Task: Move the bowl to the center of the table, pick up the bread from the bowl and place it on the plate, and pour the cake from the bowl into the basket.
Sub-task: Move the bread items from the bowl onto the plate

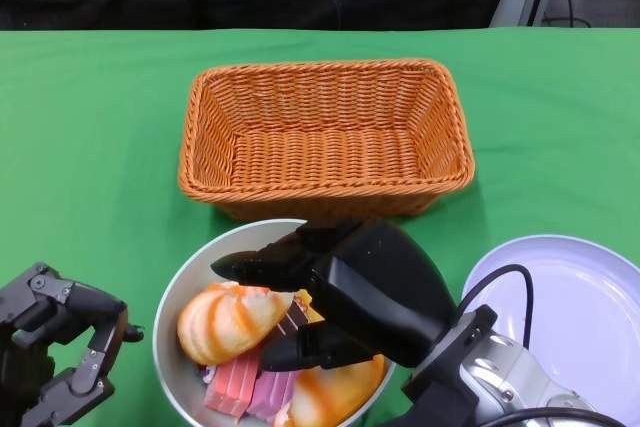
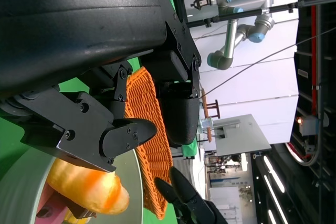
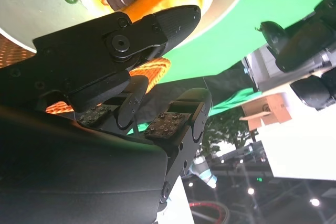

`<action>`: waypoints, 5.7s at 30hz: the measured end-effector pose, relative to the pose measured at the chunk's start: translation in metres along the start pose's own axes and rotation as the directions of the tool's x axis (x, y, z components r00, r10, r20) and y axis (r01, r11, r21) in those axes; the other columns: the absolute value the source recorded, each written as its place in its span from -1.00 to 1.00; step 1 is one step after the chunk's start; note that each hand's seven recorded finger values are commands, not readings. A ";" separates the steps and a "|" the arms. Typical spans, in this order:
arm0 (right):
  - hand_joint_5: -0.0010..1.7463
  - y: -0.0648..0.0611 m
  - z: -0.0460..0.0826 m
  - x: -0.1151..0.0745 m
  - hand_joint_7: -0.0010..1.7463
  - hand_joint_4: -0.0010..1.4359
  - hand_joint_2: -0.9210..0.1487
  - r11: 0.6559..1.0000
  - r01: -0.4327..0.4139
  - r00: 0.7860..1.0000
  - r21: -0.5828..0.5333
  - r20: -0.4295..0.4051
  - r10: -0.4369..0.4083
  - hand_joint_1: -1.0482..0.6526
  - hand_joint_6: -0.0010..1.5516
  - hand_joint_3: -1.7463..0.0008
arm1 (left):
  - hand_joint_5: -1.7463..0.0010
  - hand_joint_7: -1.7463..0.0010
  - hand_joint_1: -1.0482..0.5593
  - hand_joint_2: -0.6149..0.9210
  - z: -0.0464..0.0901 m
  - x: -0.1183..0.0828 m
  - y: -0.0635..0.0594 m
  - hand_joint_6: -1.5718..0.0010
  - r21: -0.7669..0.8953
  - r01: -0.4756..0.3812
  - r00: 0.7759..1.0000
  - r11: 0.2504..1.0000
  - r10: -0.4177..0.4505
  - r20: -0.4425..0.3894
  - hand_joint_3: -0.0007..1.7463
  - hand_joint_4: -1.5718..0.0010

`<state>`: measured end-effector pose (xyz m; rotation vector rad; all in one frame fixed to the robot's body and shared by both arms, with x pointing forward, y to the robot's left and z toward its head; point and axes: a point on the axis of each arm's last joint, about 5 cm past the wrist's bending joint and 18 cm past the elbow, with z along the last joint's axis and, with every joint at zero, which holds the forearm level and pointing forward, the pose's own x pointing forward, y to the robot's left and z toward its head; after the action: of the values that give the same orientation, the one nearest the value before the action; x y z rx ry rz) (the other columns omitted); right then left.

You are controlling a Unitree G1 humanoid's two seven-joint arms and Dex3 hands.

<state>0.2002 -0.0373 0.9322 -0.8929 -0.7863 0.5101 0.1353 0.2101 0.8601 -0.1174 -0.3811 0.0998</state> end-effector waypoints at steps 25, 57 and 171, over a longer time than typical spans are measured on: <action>-0.90 0.035 -0.013 0.010 -1.00 0.00 -0.91 0.990 -0.008 0.994 -0.141 0.104 0.023 -0.53 -0.17 0.98 | -0.65 -0.40 0.15 0.89 -0.009 -0.002 -0.006 -0.02 0.037 0.005 1.000 0.999 -0.005 0.010 -0.49 -0.06; -0.66 0.051 -0.034 0.016 -0.98 0.41 -0.94 0.983 -0.099 0.991 -0.157 0.075 0.112 -0.26 0.05 0.99 | -0.66 -0.37 0.18 0.56 -0.003 0.005 -0.009 -0.01 -0.001 -0.026 0.998 1.000 0.026 0.059 0.14 -0.01; 0.75 -0.094 -0.055 -0.098 0.20 0.02 -1.00 0.808 0.540 0.780 0.236 -0.500 -0.375 0.14 -0.06 0.86 | -0.60 -0.21 0.23 0.73 -0.004 0.014 0.002 -0.07 -0.042 -0.054 0.998 0.998 0.055 0.010 -0.12 -0.01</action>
<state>0.1894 -0.1815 0.9519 -0.4011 -0.4494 -0.0020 0.1496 0.2129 0.8609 -0.1683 -0.3915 0.1467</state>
